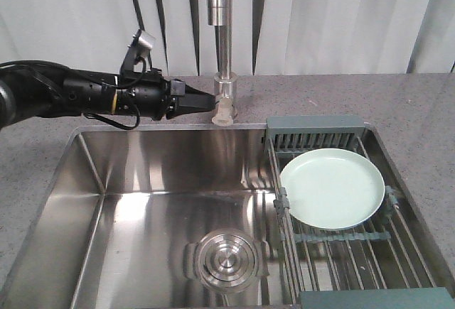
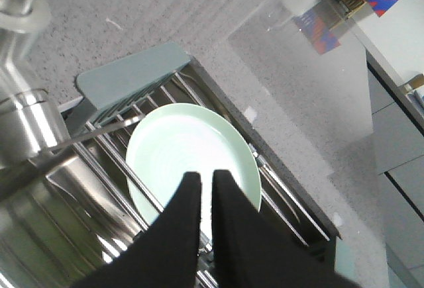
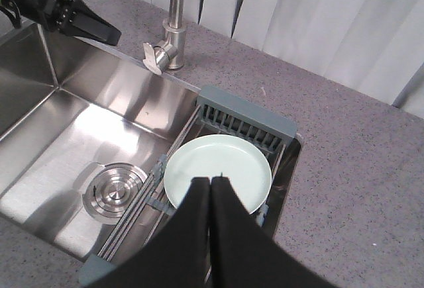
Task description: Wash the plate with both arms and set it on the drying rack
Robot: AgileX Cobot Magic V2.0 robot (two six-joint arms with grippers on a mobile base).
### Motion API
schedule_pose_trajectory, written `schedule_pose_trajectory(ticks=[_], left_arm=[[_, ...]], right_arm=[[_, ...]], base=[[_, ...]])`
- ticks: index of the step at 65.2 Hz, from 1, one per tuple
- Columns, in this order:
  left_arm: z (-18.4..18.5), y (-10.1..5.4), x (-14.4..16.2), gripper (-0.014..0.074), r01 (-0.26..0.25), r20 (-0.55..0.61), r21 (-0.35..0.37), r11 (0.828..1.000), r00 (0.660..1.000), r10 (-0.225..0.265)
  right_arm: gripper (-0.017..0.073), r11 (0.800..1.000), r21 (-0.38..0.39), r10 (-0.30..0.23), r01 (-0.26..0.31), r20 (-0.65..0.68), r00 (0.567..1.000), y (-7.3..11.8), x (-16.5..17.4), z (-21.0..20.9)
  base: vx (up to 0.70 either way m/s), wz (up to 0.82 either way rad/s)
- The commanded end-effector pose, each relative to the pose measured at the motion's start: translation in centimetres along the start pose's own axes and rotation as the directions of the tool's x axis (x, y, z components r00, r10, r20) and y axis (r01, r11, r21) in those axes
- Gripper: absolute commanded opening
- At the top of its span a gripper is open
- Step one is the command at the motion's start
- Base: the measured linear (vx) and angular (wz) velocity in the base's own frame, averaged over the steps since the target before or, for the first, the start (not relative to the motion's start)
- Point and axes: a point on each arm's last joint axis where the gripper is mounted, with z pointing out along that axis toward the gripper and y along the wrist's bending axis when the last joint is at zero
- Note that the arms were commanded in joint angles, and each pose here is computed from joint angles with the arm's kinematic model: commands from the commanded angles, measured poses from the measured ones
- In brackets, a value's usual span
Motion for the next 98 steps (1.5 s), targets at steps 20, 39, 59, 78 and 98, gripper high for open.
schedule_pose_trajectory(ticks=[20,39,59,78,98], left_arm=[[2.3,-1.6,-0.5,0.0042,0.027,0.063,0.030,0.999,0.998,-0.029],[3.3,-0.7,-1.8,0.0042,0.040,0.111,0.054,0.998,0.993,-0.046],[4.1,0.8,-2.0,0.0042,0.106,0.159,0.058,0.993,0.981,-0.114],[3.9,0.5,-3.1,0.0042,0.105,0.212,0.051,0.993,0.971,-0.114],[3.4,-0.6,-5.5,0.0042,0.051,0.291,0.024,0.998,0.955,-0.055]], right_arm=[[-0.0011,1.000,0.013,-0.013,0.013,0.014,1.000,-0.1,-0.3,-0.5],[-0.0011,1.000,0.016,-0.014,0.014,0.013,1.000,-0.1,-0.3,-0.5],[-0.0011,1.000,0.026,-0.014,0.014,0.009,1.000,-0.2,-0.3,-0.5],[-0.0011,1.000,0.026,-0.014,0.014,0.009,1.000,-0.2,-0.3,-0.5],[-0.0011,1.000,0.026,-0.014,0.014,0.009,1.000,-0.2,-0.3,-0.5]], base=[[0.00,0.00],[0.00,0.00],[0.00,0.00],[0.00,0.00],[0.00,0.00]])
